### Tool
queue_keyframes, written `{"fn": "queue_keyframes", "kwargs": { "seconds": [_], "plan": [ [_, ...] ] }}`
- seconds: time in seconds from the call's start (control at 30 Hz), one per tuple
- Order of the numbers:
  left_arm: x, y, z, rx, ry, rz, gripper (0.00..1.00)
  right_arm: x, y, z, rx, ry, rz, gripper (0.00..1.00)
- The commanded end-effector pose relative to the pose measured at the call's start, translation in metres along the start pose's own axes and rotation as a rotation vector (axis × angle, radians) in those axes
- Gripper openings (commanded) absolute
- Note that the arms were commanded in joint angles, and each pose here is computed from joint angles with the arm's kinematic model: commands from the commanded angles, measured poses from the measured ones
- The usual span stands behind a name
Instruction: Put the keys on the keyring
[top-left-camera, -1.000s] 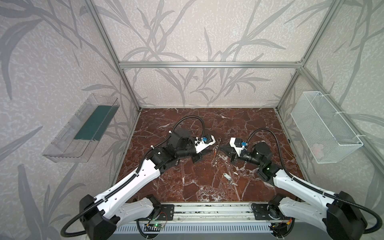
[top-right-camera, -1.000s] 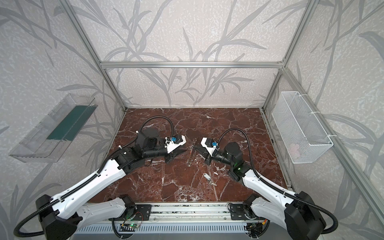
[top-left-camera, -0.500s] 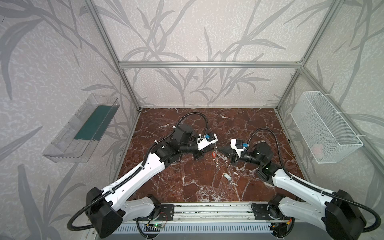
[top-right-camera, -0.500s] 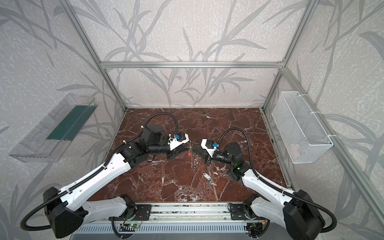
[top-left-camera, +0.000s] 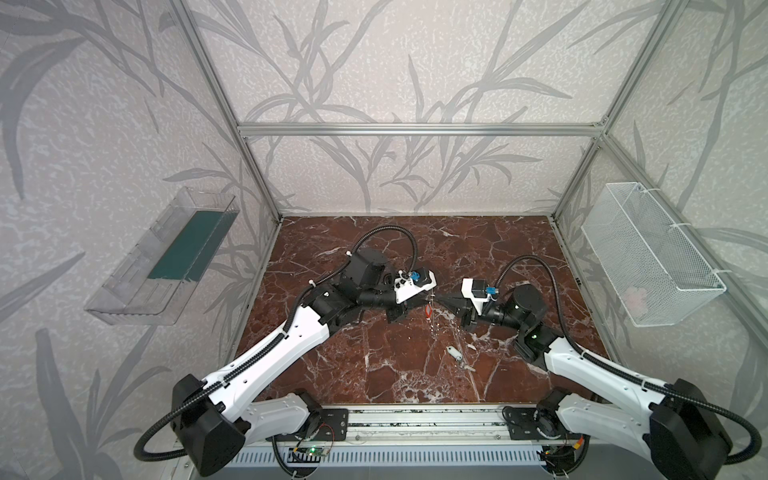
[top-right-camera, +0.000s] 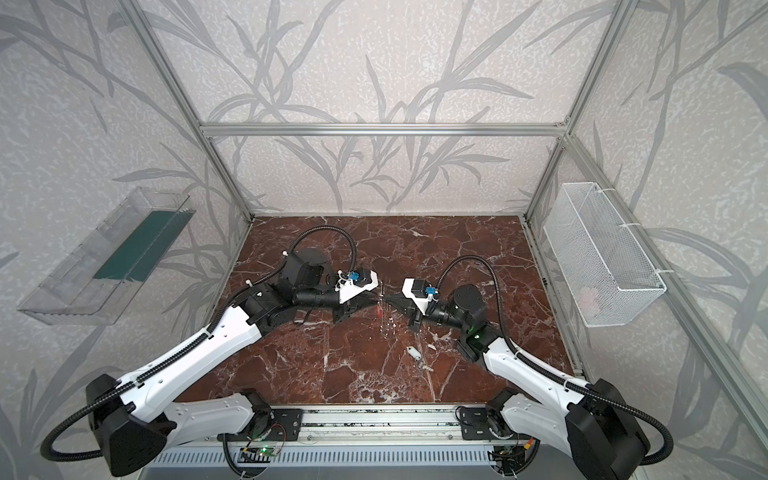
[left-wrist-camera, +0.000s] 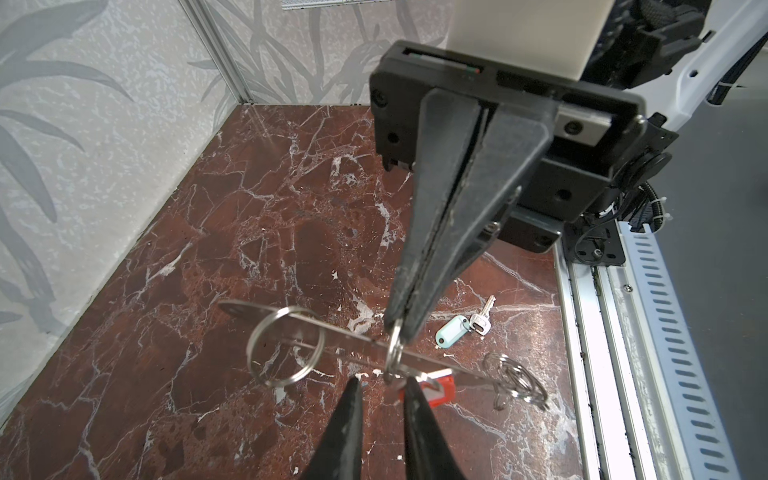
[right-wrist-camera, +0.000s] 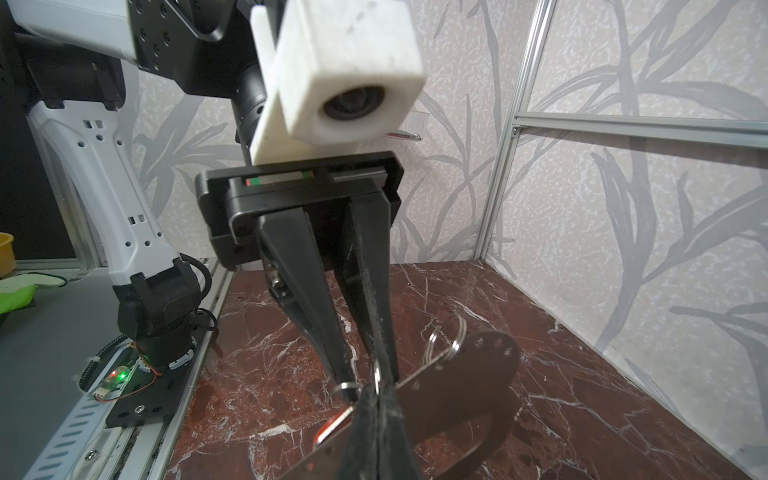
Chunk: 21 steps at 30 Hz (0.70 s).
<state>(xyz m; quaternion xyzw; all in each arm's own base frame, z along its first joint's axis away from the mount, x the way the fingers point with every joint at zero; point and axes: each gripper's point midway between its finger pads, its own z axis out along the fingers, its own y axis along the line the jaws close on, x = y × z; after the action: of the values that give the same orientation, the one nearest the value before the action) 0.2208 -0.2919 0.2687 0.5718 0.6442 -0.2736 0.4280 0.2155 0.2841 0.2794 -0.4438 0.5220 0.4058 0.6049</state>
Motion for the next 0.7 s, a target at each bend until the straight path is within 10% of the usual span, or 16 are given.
{"fn": "queue_keyframes", "kwargs": {
  "seconds": [0.0, 0.67],
  "plan": [
    [-0.016, -0.004, -0.010, 0.007, -0.041, 0.049, 0.22, -0.008, -0.003, -0.002, 0.020, -0.031, -0.037, 0.00],
    [-0.025, -0.004, -0.003, 0.046, -0.071, 0.046, 0.11, -0.009, 0.011, 0.003, -0.090, -0.038, -0.032, 0.00]
  ]
}}
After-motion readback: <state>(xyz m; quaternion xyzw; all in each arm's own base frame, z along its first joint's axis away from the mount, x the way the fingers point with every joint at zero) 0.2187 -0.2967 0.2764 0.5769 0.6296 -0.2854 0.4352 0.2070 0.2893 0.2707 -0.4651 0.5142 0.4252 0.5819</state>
